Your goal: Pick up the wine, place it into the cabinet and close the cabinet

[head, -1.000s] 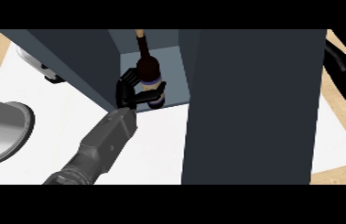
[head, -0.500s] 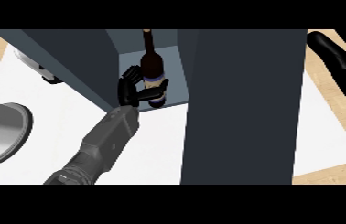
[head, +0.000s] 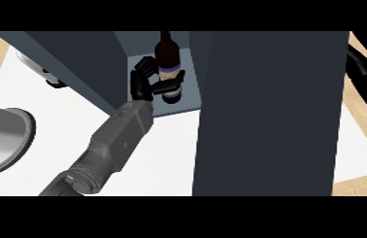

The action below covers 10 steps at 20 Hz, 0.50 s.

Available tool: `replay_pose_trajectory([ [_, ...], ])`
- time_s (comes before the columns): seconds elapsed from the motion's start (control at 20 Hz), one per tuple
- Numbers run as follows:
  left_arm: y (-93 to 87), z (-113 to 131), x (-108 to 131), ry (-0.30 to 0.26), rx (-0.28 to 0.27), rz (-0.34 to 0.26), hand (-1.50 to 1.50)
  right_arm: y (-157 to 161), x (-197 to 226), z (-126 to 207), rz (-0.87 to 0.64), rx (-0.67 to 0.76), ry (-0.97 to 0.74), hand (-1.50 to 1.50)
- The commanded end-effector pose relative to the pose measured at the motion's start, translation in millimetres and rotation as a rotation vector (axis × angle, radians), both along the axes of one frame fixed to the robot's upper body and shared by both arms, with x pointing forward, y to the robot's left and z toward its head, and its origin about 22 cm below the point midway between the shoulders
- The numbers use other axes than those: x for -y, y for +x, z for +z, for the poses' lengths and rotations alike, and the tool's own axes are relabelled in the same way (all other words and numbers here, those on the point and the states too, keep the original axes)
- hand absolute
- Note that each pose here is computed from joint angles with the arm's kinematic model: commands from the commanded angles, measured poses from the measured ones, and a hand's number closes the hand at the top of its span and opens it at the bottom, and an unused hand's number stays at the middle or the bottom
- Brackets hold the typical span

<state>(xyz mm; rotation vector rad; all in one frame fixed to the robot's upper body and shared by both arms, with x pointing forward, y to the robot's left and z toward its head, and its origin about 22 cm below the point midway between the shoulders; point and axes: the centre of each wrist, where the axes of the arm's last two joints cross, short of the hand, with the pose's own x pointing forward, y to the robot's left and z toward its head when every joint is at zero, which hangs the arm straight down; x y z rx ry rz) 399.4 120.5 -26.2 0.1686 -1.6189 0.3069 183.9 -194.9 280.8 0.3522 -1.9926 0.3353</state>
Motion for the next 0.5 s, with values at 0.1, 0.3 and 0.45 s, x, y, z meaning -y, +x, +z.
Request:
replay_pose_trajectory([
  [0.1, 12.2, 22, 11, 0.023, 0.008, 0.013, 1.50, 0, 3, -5, 0.001, -0.002, -0.003, -1.50],
  [0.3, 16.8, 29, 13, 0.019, -0.001, -0.020, 1.50, -4, 12, -7, -0.031, -0.006, 0.010, -1.50],
  [0.45, 20.0, 35, 15, 0.003, -0.032, 0.016, 1.50, -2, 6, -6, -0.015, 0.011, -0.002, -1.50],
])
